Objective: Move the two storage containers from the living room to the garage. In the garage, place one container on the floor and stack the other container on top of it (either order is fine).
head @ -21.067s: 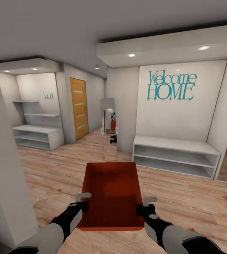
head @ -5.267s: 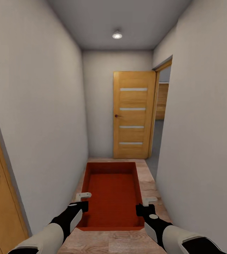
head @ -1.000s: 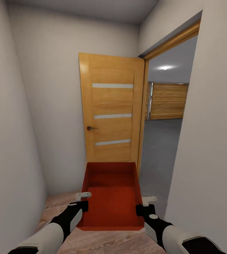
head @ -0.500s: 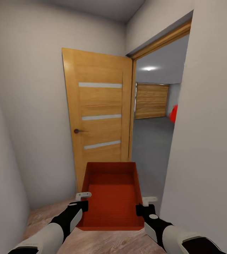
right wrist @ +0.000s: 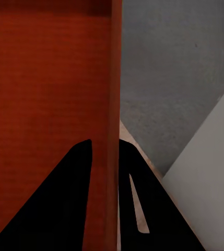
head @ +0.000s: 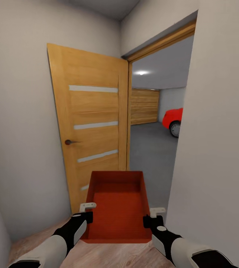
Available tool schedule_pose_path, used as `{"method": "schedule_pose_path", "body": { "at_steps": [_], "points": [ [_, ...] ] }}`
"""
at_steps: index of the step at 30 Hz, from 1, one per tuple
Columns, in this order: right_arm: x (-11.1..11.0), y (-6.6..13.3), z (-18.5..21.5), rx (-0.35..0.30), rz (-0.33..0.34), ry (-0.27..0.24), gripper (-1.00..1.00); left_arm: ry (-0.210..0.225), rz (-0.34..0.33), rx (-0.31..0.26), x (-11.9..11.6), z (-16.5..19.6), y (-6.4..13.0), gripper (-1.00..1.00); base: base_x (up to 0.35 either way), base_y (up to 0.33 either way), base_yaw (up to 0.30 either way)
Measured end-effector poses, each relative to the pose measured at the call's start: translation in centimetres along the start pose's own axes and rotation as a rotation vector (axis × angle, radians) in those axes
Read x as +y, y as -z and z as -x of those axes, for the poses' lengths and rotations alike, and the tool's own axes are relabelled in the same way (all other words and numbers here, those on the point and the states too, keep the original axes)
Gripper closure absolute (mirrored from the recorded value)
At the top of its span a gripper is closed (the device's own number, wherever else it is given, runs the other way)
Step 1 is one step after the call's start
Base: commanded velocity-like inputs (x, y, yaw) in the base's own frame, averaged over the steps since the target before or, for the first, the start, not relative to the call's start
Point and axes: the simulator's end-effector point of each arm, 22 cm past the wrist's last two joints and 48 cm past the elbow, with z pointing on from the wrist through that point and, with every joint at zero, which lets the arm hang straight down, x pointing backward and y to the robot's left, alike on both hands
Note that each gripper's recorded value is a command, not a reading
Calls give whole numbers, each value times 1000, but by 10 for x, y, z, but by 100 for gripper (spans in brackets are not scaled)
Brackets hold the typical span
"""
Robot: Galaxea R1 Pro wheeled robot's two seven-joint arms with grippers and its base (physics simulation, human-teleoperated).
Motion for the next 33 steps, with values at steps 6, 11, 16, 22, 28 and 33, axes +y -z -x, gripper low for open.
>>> {"method": "schedule_pose_path", "body": {
  "at_steps": [6,11,16,22,28,33],
  "points": [
    [0,0,0,0,0,0,100,0,0,0,0,0,0,100,197,280,-283],
    [0,0,0,0,1,-1,100,0,0,0,0,0,0,100,210,270,-225],
    [0,0,0,0,1,-1,100,0,1,0,0,0,0,100,224,258,-41],
    [0,0,0,1,0,0,100,0,1,1,0,0,0,100,230,251,-125],
    [-1,0,0,1,0,0,100,0,1,1,-1,0,0,100,259,226,-271],
    [-1,0,0,1,0,0,100,0,0,1,-1,0,0,100,307,122,-284]
  ]
}}
